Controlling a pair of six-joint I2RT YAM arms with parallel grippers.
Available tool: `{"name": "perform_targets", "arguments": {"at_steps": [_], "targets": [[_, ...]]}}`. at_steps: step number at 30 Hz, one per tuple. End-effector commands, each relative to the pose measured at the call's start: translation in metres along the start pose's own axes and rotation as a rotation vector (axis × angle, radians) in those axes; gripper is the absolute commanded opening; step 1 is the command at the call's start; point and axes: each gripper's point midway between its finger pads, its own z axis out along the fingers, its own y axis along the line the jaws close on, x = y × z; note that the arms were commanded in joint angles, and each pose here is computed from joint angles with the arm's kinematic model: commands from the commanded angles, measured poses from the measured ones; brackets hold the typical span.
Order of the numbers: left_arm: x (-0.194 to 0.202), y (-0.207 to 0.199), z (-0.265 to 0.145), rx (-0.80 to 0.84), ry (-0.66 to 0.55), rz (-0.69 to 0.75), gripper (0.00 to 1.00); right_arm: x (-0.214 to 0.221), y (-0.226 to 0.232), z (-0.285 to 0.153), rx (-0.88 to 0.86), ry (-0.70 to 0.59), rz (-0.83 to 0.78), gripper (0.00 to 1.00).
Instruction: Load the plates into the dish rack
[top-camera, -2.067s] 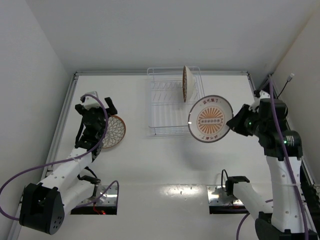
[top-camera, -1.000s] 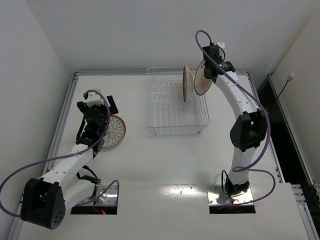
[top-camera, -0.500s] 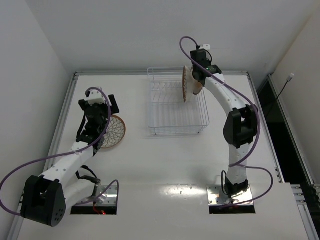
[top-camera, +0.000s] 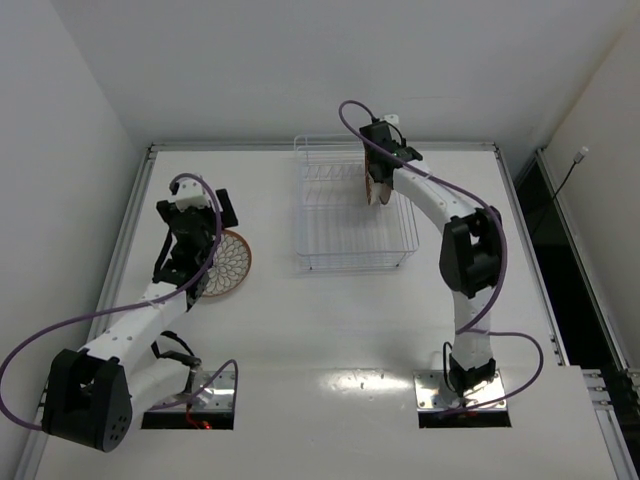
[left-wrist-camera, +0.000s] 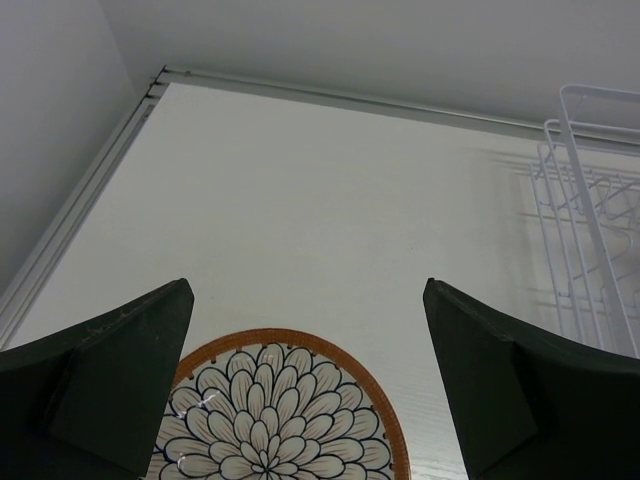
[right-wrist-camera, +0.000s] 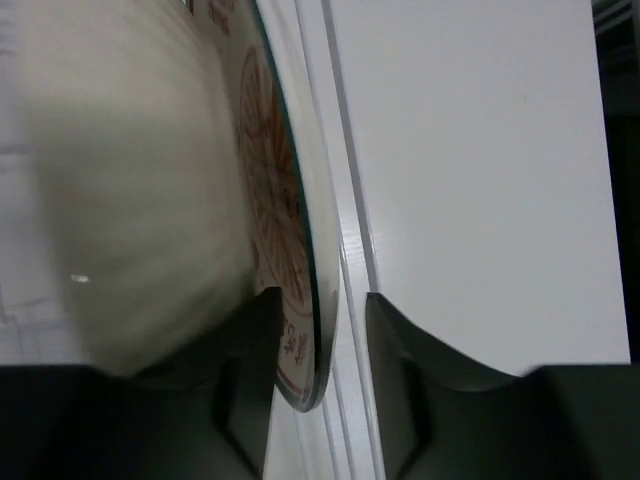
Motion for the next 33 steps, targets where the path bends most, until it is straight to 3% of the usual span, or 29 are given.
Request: {"name": "perform_targets", "arguments": {"at_steps": [1, 4, 7, 10, 11, 13, 16, 22, 23, 27, 33], "targets": [[-0.024, 0.002, 0.002, -0.055, -0.041, -0.090, 1.00, -0.004, 0.006, -0.020, -0.080, 0.000, 0.040, 0.40], [-0.013, 0.011, 0.001, -0.131, 0.038, -0.121, 1.00, -0.014, -0.010, -0.040, -0.063, -0.008, 0.054, 0.63], [-0.006, 0.011, 0.002, -0.136, 0.060, -0.122, 1.00, -0.041, -0.036, -0.076, -0.052, -0.081, 0.112, 0.78], [0.012, 0.013, -0.001, -0.168, 0.121, -0.187, 1.00, -0.061, -0.052, -0.119, -0.128, -0.143, 0.156, 0.81], [0.027, 0.013, -0.002, -0.197, 0.152, -0.273, 1.00, -0.058, -0.059, -0.126, -0.140, -0.136, 0.158, 0.81], [0.061, 0.016, -0.009, -0.228, 0.225, -0.279, 1.00, -0.064, -0.066, -0.158, -0.222, -0.168, 0.200, 0.82], [0.081, 0.009, -0.015, -0.279, 0.292, -0.396, 1.00, -0.044, -0.058, -0.185, -0.346, -0.159, 0.183, 0.82], [0.088, -0.042, -0.017, -0.100, 0.374, -0.154, 1.00, 0.000, -0.078, -0.234, -0.469, -0.203, 0.217, 0.90], [0.074, -0.048, -0.011, -0.105, 0.359, -0.137, 1.00, 0.013, -0.080, -0.230, -0.455, -0.184, 0.198, 0.95], [0.068, -0.042, -0.010, -0.204, 0.376, 0.008, 1.00, 0.034, -0.088, -0.213, -0.375, -0.117, 0.168, 0.96], [0.077, -0.039, -0.013, -0.218, 0.454, 0.129, 1.00, 0.037, -0.063, -0.202, -0.453, -0.078, 0.148, 0.96]]}}
